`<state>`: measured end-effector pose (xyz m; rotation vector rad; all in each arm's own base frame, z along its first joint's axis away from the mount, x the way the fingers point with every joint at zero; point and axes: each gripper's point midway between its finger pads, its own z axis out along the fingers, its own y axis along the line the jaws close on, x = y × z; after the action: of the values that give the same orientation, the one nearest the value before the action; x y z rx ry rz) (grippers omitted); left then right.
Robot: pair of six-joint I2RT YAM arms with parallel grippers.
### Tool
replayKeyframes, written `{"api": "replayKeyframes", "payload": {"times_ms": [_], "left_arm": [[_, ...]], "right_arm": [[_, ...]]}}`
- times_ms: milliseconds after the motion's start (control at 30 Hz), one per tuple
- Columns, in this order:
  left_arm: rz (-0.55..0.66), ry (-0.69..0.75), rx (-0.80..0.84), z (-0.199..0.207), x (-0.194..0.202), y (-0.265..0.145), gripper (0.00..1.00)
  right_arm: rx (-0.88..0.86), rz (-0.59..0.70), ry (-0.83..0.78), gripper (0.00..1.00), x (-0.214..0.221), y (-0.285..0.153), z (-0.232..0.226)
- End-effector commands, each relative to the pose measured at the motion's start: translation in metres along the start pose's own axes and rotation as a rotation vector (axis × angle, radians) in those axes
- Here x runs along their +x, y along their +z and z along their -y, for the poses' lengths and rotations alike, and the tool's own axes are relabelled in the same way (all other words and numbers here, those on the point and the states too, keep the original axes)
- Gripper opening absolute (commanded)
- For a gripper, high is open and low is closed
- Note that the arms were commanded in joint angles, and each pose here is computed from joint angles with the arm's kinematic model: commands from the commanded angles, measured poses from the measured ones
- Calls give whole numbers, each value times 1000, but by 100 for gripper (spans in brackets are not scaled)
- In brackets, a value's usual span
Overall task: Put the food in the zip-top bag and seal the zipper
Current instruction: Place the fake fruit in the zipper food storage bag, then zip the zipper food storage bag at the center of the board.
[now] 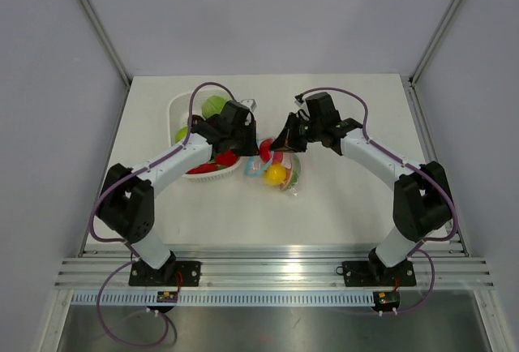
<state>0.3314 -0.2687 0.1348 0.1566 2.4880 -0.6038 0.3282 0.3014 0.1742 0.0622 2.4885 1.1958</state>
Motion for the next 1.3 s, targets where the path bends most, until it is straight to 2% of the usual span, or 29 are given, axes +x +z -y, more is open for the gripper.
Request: {"api": "replayKeyframes", "payload": {"times_ms": [0,200,333,367,433,467,533,700,767,800,833,933,1000,1100,1267], "left_arm": [[78,1,61,22,-29,0,2],[121,21,38,24,-42,-11,4],[159,26,17,21,-49,-20,10],[164,28,8,20,-50,-22,23],[177,36,10,20,-52,-28,37],[181,44,10,20,-52,-31,50],[197,49,13,20,-52,-41,54],[198,76,12,13,-39,-58,51],[190,85,7,9,-32,-62,52],[183,92,3,7,-28,-62,56],[175,99,5,6,-25,-61,64],[152,115,-2,0,-15,-58,72],[138,117,-8,-4,-9,-55,72],[130,116,-9,-6,-3,-51,66],[124,101,17,-4,1,-46,43]], "right_arm": [[-82,38,-36,0,-10,-14,-25],[-88,37,-48,0,-9,-17,-29],[-90,38,-45,0,-10,-16,-28],[-94,37,-45,0,-10,-16,-29],[-95,39,-45,0,-10,-17,-30],[-95,39,-45,0,-10,-17,-30],[-92,41,-50,0,-10,-18,-30],[-93,44,-64,0,-10,-22,-33],[-104,44,-82,0,-9,-26,-36],[-111,43,-91,0,-9,-27,-37],[-126,40,-100,0,-8,-29,-40],[-154,29,-129,0,-5,-35,-47],[-166,20,-143,0,-1,-39,-49],[-182,13,-169,0,3,-45,-52],[-182,10,-185,0,8,-50,-52]]}}
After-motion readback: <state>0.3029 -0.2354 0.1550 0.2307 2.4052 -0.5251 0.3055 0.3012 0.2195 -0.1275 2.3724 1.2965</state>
